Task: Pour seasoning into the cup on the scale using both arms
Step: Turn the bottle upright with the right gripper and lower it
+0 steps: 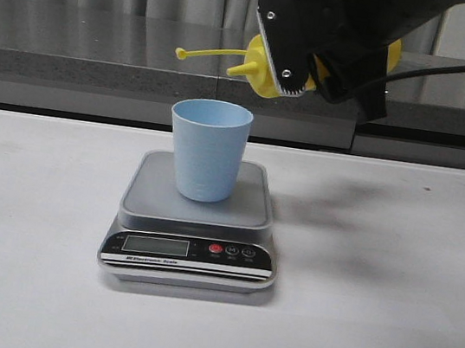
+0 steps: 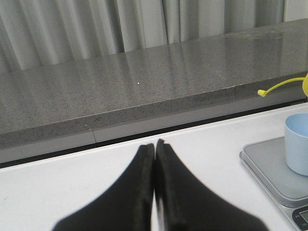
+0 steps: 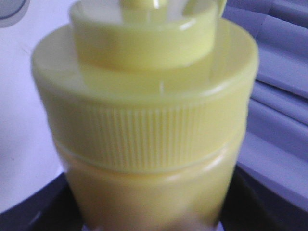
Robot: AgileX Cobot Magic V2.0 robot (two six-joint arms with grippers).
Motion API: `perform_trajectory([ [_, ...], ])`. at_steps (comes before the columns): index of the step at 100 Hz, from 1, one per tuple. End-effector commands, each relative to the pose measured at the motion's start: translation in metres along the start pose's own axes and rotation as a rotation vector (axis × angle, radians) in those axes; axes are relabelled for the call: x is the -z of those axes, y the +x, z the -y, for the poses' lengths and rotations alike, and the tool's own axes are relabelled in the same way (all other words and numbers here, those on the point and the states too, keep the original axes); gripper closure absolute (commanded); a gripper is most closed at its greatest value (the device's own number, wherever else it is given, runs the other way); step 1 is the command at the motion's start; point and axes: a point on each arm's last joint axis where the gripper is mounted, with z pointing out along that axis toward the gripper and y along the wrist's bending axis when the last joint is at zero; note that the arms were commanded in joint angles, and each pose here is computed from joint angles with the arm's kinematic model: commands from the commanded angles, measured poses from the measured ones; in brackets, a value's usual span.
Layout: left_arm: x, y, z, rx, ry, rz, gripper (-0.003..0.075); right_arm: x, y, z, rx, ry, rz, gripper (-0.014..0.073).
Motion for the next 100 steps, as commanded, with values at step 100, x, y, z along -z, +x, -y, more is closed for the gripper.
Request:
perform_trajectory([
  [100, 0.001, -0.014, -0.001, 0.004, -0.006, 0.093, 0.0739, 0.059, 0.075, 0.009, -1.526, 0.273, 0.387, 0.0304],
])
